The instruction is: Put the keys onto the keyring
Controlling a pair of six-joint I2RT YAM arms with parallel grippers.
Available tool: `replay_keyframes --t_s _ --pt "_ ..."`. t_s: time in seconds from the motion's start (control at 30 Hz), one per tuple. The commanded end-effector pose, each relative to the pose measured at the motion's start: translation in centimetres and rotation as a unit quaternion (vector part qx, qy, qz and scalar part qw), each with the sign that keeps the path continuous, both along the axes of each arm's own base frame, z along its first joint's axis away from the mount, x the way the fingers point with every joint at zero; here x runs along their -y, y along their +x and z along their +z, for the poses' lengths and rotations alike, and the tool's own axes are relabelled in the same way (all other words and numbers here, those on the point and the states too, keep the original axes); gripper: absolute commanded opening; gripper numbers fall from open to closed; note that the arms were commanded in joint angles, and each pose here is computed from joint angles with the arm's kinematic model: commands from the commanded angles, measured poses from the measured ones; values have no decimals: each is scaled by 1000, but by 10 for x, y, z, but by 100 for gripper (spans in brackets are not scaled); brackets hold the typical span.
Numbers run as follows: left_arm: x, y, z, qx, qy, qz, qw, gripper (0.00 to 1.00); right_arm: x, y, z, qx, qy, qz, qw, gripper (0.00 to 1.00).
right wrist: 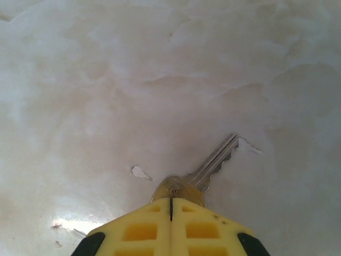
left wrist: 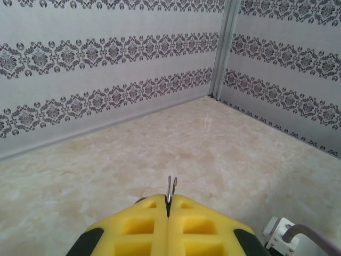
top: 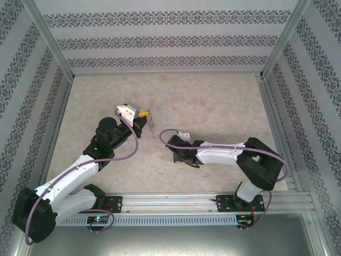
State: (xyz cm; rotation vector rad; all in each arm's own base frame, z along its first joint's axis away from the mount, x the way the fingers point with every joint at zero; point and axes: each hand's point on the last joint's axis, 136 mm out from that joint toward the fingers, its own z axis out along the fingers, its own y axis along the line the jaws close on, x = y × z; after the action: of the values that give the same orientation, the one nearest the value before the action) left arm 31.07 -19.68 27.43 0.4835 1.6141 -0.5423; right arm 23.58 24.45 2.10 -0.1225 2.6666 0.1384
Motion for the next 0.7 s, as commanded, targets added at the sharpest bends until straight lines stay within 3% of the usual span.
replay_keyframes --t_s 0.0,0.17,0.37,0.5,0.67 --pt "2 0 23 37 -20 -6 999 0 5 -2 -1 6 -11 3 1000 0" --pt "5 0 21 32 -21 -13 999 0 10 8 27 42 10 16 999 0" --pt "18 -1 20 17 -19 -49 998 0 8 33 105 146 114 68 980 0" --pt "33 -4 20 -1 -22 -92 996 0 7 40 143 189 196 119 955 0" --pt "57 -12 19 -28 -19 -168 985 0 14 39 187 254 322 173 896 0"
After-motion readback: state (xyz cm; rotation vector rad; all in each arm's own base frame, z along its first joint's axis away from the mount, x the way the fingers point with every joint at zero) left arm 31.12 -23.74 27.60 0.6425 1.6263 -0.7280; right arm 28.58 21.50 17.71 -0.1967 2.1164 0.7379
